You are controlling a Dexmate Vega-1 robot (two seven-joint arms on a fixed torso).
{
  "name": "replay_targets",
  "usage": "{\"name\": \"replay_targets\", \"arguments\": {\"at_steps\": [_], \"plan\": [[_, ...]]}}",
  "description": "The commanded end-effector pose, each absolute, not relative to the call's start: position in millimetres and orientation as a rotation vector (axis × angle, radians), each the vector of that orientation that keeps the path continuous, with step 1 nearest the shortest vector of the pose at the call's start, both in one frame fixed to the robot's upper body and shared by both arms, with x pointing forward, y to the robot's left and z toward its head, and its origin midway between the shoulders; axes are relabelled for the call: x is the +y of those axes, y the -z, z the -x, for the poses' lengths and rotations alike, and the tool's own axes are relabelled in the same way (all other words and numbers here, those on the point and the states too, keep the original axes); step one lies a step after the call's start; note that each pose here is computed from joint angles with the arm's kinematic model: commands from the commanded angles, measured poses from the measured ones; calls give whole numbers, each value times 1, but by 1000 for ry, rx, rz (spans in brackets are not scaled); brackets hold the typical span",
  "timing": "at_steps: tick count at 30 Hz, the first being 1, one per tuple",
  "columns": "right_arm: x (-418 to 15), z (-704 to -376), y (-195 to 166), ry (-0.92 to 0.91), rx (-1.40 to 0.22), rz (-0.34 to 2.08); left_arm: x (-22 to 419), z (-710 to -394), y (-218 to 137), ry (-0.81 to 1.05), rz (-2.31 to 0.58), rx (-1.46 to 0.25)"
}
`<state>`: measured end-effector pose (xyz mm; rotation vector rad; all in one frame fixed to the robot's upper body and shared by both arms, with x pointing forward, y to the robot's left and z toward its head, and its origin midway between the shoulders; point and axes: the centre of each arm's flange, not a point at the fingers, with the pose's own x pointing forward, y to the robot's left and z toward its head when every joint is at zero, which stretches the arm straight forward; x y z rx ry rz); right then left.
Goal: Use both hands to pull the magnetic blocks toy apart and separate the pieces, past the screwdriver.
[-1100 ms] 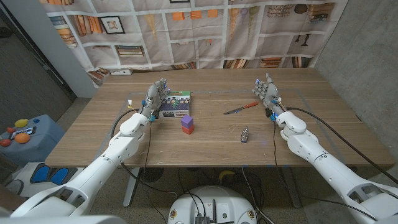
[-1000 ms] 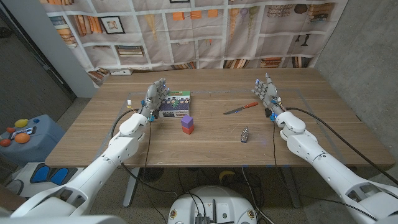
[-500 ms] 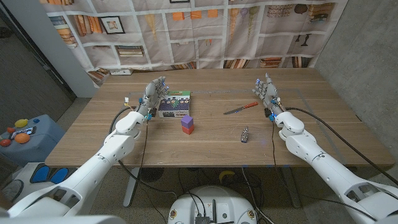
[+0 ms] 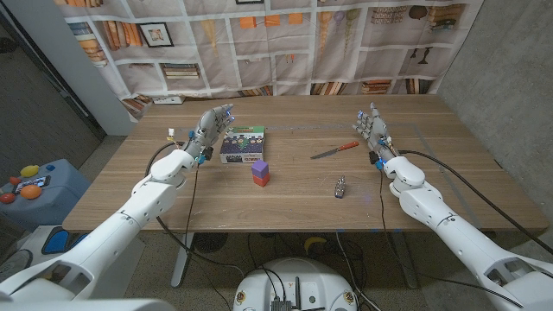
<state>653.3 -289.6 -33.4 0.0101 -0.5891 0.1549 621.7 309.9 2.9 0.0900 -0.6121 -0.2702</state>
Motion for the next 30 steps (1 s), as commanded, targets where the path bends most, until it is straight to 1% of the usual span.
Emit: {"name": "replay_targets", "arguments": {"at_steps": [1, 14, 30], "plan": [[-293, -650, 35, -142, -599, -5, 320, -601, -14, 305, -185, -640], [-296, -640, 43, -113, -609, -2, 326, -585, -19, 355, -336, -631], [-301, -636, 46, -113, -609, 3, 319, -553, -31, 334, -543, -652]]}}
